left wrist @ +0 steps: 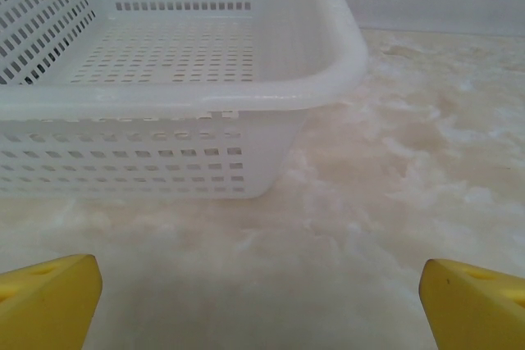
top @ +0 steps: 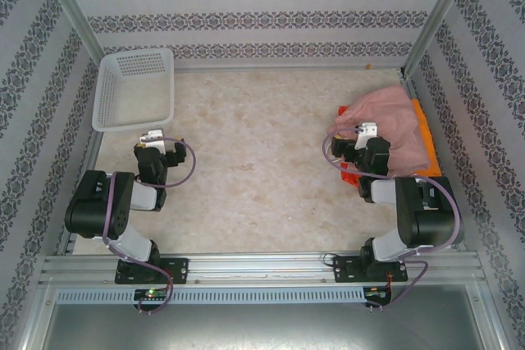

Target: Fold and stack the shorts

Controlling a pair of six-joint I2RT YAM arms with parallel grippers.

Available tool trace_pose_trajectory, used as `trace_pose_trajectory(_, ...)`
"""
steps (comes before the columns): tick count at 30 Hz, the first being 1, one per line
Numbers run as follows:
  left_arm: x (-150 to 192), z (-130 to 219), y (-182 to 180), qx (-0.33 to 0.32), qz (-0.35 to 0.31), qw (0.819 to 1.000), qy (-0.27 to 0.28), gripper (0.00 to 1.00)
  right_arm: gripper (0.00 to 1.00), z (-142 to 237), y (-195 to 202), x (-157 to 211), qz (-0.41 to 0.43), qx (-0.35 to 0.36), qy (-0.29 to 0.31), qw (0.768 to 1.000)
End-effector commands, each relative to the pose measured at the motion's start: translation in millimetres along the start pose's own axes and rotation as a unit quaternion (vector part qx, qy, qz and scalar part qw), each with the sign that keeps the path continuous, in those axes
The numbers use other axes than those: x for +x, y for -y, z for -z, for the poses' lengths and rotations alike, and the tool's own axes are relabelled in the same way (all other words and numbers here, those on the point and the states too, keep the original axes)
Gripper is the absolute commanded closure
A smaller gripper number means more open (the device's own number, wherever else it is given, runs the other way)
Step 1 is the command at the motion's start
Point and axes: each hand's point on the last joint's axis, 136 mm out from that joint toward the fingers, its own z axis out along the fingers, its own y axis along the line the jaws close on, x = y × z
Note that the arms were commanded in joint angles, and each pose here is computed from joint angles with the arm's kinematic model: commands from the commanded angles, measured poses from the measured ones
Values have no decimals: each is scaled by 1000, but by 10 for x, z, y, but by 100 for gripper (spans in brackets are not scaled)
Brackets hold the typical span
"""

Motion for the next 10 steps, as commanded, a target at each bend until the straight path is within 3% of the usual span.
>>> trace_pose_trajectory(1, -44, -2, 29, 12, -9, 1000, 6, 0, 2, -20, -13, -154, 8, 4, 24, 1000)
trace_pose_trajectory(10, -39, -61, 42, 13, -11, 1000, -9, 0, 2, -20, -14, -155, 8, 4, 24, 1000)
